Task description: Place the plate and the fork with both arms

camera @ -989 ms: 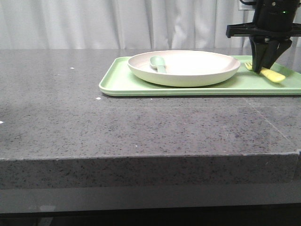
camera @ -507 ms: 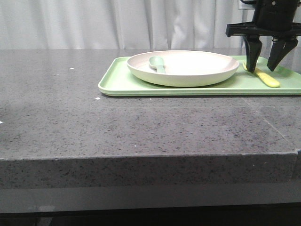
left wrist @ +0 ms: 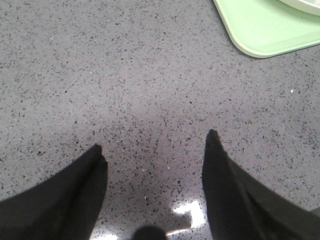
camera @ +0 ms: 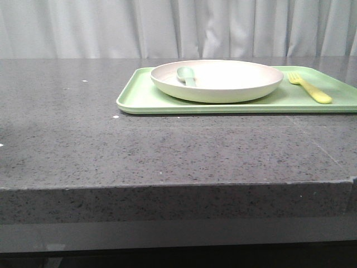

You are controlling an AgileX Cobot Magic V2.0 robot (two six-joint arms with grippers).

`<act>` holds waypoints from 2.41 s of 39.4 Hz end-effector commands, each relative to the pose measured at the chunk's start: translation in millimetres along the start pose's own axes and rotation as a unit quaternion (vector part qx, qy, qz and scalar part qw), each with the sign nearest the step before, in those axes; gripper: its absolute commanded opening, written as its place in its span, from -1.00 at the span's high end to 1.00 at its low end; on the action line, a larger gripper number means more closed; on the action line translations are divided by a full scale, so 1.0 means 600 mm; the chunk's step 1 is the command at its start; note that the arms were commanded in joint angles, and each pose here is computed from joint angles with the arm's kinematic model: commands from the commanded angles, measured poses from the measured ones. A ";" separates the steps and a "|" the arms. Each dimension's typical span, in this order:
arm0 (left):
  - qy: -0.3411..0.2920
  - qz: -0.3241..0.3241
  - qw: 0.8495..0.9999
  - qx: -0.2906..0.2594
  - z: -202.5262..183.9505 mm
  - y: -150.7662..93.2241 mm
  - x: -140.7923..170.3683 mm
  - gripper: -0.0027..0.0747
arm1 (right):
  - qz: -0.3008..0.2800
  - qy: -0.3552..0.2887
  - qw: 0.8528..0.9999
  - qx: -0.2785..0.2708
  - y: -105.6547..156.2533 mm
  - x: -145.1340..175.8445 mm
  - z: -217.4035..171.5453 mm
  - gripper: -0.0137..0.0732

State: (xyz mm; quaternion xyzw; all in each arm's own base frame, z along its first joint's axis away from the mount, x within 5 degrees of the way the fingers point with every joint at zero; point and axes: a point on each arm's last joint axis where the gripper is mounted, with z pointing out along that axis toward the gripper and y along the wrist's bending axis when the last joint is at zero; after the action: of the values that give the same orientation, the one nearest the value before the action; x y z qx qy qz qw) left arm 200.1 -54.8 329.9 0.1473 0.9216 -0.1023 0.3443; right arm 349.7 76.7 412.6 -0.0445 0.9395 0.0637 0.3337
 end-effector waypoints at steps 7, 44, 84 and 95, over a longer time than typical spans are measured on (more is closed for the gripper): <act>-0.049 -0.003 0.999 -0.003 -0.018 -0.001 -0.018 -0.13 | -0.045 -0.114 0.992 -0.034 -0.003 0.097 -0.135 -0.17; -0.048 -0.006 0.999 0.000 -0.018 -0.002 -0.018 -0.13 | -0.053 -0.234 0.970 -0.027 -0.040 0.383 -0.255 -0.17; -0.086 -0.043 0.995 -0.013 -0.022 0.006 -0.029 0.98 | -0.053 -0.235 0.970 -0.027 -0.040 0.382 -0.255 0.84; -0.210 -0.028 0.977 -0.036 -0.117 -0.002 -0.021 0.98 | -0.053 -0.234 0.970 -0.027 -0.040 0.382 -0.255 0.84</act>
State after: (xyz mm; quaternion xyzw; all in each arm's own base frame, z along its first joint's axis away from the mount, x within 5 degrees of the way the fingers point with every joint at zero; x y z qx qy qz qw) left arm 183.7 -42.4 358.5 0.0988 0.8851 -0.1010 0.4435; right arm 78.3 21.5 369.4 -0.0888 0.8536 0.0841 0.5064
